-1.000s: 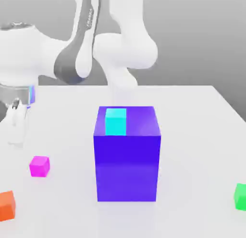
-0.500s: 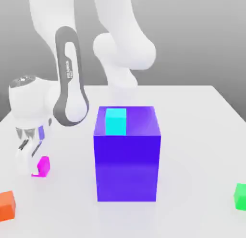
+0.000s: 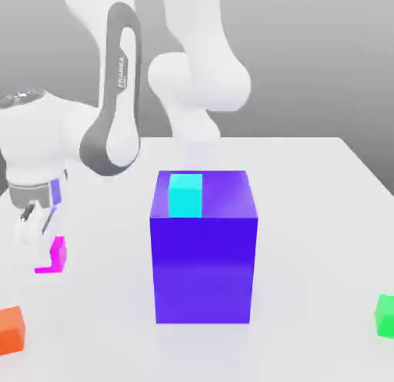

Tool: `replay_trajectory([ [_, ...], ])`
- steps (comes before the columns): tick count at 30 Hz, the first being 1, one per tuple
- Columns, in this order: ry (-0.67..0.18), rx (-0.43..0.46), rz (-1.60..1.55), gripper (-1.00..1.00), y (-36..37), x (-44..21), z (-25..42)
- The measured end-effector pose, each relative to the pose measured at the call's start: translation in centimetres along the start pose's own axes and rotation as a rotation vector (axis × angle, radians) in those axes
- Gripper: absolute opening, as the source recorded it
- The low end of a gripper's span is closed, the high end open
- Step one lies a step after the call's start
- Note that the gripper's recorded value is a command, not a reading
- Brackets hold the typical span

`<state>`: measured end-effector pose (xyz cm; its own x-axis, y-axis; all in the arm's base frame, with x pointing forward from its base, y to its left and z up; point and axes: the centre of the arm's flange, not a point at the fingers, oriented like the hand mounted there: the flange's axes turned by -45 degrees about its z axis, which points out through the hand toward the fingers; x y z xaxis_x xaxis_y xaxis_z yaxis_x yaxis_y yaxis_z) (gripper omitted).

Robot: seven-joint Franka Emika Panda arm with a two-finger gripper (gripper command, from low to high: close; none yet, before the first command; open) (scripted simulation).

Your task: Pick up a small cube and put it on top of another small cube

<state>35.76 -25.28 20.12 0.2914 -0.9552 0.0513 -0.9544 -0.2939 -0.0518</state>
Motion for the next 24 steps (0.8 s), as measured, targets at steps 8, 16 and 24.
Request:
replay_trajectory([
  [8, 0.05, 0.118, -0.551, -1.0, -17.2, -4.6, -1.3],
  [16, 0.007, 0.123, -0.947, -1.0, -25.6, -20.0, -2.8],
  [24, -0.035, 0.108, -1.331, -1.0, -27.8, -37.7, -4.6],
])
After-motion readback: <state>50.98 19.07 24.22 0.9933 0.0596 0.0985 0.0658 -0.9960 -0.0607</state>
